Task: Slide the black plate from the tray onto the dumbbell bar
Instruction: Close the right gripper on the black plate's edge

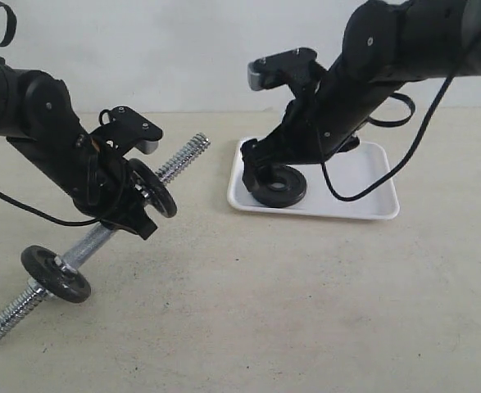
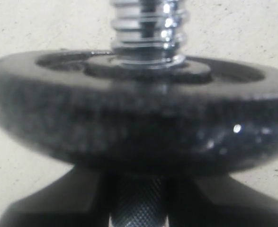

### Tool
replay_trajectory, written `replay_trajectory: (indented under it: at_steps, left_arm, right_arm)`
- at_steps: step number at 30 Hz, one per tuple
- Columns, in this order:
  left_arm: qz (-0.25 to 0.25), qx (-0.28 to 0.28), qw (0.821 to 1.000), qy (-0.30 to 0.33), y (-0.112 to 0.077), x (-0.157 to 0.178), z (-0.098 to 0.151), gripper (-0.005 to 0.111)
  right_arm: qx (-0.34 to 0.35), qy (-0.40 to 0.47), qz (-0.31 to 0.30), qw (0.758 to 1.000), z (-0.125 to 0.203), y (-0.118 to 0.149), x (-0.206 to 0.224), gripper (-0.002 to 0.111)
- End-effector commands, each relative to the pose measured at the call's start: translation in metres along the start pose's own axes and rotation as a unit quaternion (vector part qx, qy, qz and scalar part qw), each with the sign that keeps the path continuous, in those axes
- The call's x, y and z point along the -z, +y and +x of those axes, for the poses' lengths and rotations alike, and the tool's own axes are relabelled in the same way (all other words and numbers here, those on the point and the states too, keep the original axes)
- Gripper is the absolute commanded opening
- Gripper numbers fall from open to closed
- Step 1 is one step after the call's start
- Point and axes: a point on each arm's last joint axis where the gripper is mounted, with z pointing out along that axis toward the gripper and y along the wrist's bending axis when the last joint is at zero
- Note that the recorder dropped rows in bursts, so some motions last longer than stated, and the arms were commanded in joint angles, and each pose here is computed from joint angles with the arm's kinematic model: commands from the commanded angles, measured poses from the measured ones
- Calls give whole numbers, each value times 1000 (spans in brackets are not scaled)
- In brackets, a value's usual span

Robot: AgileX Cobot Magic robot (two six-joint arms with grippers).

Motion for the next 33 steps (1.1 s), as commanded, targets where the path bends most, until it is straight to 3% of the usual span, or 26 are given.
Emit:
replay_trajectory:
  at_steps: [1,9,16,24,33]
  left_arm:
    - [-32,4,998,-59,14,27,-12,4]
    - [-35,13,998,-56,20,27,-10,4]
    - [-31,13,998,-49,19,27,-8,4]
    - [-24,15,999,-38,18,27,-6,4]
    - [-14,16,1000,-22,16,26,-4,4]
  right_arm:
    - [8,25,7,1000,6,-4,-21,99]
    - [27,23,78,996,-11,-20,-33,99]
    - [22,64,76,995,-23,-24,-54,99]
    - [16,47,74,996,-35,-28,-75,99]
    - [-4,66,78,995,-23,-46,-104,99]
